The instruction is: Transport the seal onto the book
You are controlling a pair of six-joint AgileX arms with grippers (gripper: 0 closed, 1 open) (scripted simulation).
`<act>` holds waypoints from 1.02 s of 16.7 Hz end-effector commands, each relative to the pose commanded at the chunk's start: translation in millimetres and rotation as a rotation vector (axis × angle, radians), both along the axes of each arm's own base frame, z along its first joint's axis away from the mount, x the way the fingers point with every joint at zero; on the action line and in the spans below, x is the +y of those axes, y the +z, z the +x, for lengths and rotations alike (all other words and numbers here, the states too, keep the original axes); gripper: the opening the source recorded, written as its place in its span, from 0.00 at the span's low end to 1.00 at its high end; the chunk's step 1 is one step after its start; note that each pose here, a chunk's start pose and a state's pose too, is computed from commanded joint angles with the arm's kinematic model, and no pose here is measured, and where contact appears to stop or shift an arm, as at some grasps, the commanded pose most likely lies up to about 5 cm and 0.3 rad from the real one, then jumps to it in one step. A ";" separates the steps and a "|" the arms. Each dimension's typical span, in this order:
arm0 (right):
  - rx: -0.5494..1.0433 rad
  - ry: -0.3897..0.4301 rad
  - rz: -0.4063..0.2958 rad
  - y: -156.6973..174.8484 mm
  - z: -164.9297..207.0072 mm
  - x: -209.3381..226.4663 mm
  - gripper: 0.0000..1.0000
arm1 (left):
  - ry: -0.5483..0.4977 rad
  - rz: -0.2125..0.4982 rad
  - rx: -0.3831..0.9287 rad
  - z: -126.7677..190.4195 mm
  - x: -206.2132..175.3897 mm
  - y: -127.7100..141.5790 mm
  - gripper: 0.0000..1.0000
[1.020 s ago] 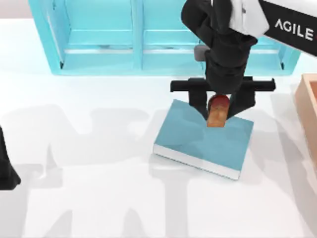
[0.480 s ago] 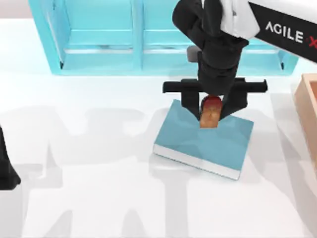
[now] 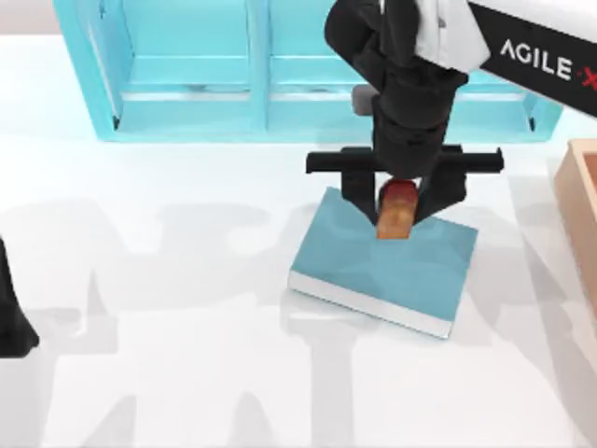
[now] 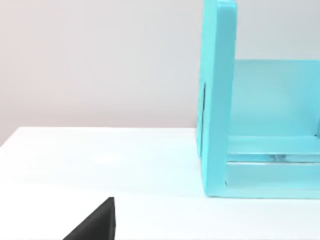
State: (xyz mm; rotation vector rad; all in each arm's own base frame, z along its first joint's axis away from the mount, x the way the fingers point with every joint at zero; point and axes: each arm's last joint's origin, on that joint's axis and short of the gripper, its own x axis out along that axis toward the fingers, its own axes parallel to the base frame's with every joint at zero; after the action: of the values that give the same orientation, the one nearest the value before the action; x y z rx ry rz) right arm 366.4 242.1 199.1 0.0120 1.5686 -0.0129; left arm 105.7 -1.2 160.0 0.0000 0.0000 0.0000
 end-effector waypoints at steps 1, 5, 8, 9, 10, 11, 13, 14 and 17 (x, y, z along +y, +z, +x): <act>0.000 0.000 0.000 0.0 0.0 0.0 0.38 | 0.000 0.000 0.000 0.0 0.0 0.0 1.00; 0.000 0.000 0.000 0.0 0.0 0.0 0.68 | 0.000 0.000 0.000 0.0 0.0 0.0 1.00; 0.000 0.000 0.000 0.0 0.0 0.0 0.90 | 0.000 0.000 0.000 0.0 0.0 0.0 1.00; 0.000 0.000 0.000 0.0 0.0 0.0 0.98 | 0.000 0.000 0.000 0.0 0.0 0.0 1.00; 0.000 0.000 0.000 0.0 0.0 0.0 1.00 | 0.000 0.000 0.000 0.0 0.0 0.0 1.00; 0.000 0.000 0.000 0.0 0.0 0.0 1.00 | 0.000 0.000 0.000 0.0 0.0 0.0 1.00; 0.000 0.000 0.000 0.0 0.0 0.0 1.00 | 0.000 0.000 0.000 0.0 0.0 0.0 1.00; 0.000 0.000 0.000 0.0 0.0 0.0 1.00 | 0.000 0.000 0.000 0.0 0.0 0.0 1.00; 0.000 0.000 0.000 0.0 0.0 0.0 1.00 | 0.000 0.000 0.000 0.0 0.0 0.0 1.00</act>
State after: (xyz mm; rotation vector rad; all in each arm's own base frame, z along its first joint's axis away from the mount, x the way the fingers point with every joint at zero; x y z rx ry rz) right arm 366.4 242.1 199.1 0.0120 1.5686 -0.0129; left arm 105.7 -1.2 160.0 0.0000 0.0000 0.0000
